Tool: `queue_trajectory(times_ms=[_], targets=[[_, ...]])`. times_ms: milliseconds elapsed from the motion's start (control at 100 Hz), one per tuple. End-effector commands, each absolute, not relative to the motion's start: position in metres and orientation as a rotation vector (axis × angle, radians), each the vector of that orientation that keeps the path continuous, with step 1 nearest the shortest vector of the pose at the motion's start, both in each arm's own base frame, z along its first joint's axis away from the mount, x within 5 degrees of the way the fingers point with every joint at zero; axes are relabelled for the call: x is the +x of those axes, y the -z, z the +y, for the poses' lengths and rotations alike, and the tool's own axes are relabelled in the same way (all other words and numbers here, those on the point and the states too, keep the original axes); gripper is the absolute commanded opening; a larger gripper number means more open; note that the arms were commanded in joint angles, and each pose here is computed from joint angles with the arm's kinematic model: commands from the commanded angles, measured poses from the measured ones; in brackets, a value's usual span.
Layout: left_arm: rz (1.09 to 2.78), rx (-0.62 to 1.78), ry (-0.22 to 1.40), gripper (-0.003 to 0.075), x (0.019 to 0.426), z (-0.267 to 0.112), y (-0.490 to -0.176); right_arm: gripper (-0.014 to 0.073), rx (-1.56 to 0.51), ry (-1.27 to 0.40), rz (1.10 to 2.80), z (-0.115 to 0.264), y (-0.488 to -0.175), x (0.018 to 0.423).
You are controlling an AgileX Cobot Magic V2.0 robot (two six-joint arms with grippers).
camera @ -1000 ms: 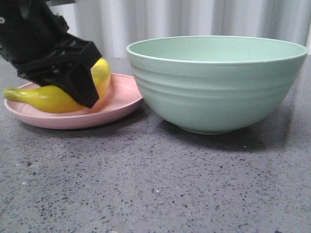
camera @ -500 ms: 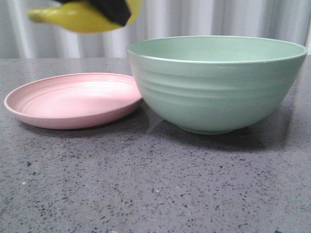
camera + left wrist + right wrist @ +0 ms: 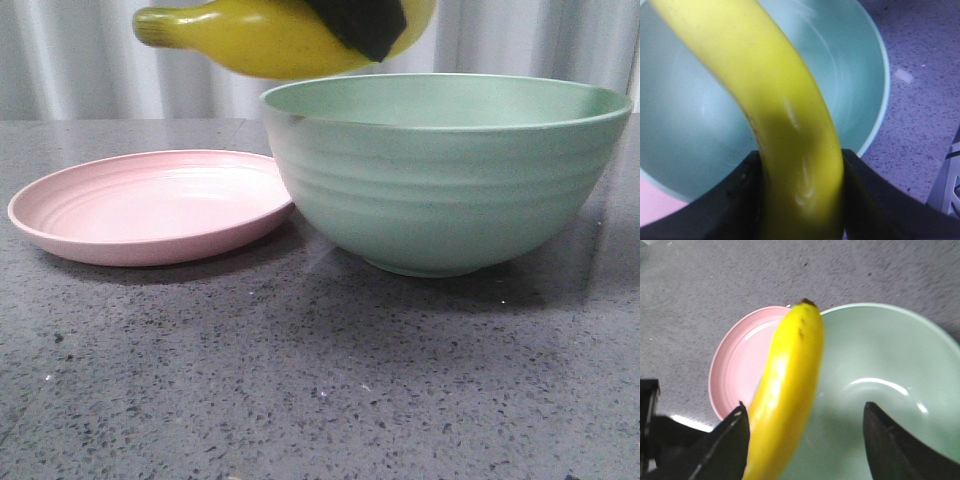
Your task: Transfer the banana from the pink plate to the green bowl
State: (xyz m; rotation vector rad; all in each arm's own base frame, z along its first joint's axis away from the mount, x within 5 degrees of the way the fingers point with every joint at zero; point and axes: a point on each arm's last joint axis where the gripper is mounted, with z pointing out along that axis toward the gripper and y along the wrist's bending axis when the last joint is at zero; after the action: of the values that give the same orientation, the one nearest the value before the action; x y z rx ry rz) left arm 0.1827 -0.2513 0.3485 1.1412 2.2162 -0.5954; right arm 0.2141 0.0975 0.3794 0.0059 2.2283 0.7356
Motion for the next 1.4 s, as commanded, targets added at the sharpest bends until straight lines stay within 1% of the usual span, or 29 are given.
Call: queue_trajectory(times_ms=[0, 70, 270, 410, 480, 560, 720, 780, 840, 1010, 1180, 1300, 1390], targets=[[2.117, 1.089, 0.680, 0.0248, 0.176, -0.253, -0.373, 0.0415, 0.065, -0.845, 2.147, 0.106, -0.394, 0.226], [2.131, 1.088, 0.699, 0.0248, 0.175, -0.253, -0.373, 0.0415, 0.106, -0.900, 2.175, 0.111, -0.387, 0.234], [2.155, 1.094, 0.718, 0.0248, 0.173, -0.253, -0.372, 0.0414, 0.181, -0.972, 2.234, 0.120, -0.371, 0.251], [2.162, 1.085, 0.742, 0.0248, 0.172, -0.254, -0.372, 0.0381, 0.208, -0.993, 2.257, 0.124, -0.364, 0.257], [2.162, 1.084, 0.744, 0.0250, 0.171, -0.254, -0.372, 0.0340, 0.213, -1.001, 2.256, 0.124, -0.364, 0.257], [2.162, 1.084, 0.744, 0.0264, 0.171, -0.254, -0.372, 0.0262, 0.215, -1.006, 2.257, 0.124, -0.364, 0.256], [2.161, 1.085, 0.742, 0.0344, 0.172, -0.254, -0.372, 0.0087, 0.217, -1.012, 2.261, 0.124, -0.364, 0.256], [2.161, 1.085, 0.742, 0.0367, 0.172, -0.254, -0.372, 0.0048, 0.219, -1.018, 2.262, 0.125, -0.364, 0.256], [2.161, 1.085, 0.742, 0.0371, 0.172, -0.254, -0.372, 0.0025, 0.228, -1.033, 2.259, 0.125, -0.365, 0.256], [2.144, 1.079, 0.743, 0.0371, 0.172, -0.252, -0.378, 0.0020, 0.251, -1.043, 2.225, 0.124, -0.368, 0.258], [2.081, 1.077, 0.749, 0.0371, 0.172, -0.252, -0.399, 0.0020, 0.284, -1.002, 2.140, 0.116, -0.375, 0.266], [2.020, 1.069, 0.762, 0.0371, 0.172, -0.252, -0.416, 0.0020, 0.292, -0.907, 2.083, 0.103, -0.378, 0.273], [1.995, 1.067, 0.766, 0.0371, 0.172, -0.252, -0.423, 0.0020, 0.270, -0.823, 2.064, 0.095, -0.378, 0.277]])
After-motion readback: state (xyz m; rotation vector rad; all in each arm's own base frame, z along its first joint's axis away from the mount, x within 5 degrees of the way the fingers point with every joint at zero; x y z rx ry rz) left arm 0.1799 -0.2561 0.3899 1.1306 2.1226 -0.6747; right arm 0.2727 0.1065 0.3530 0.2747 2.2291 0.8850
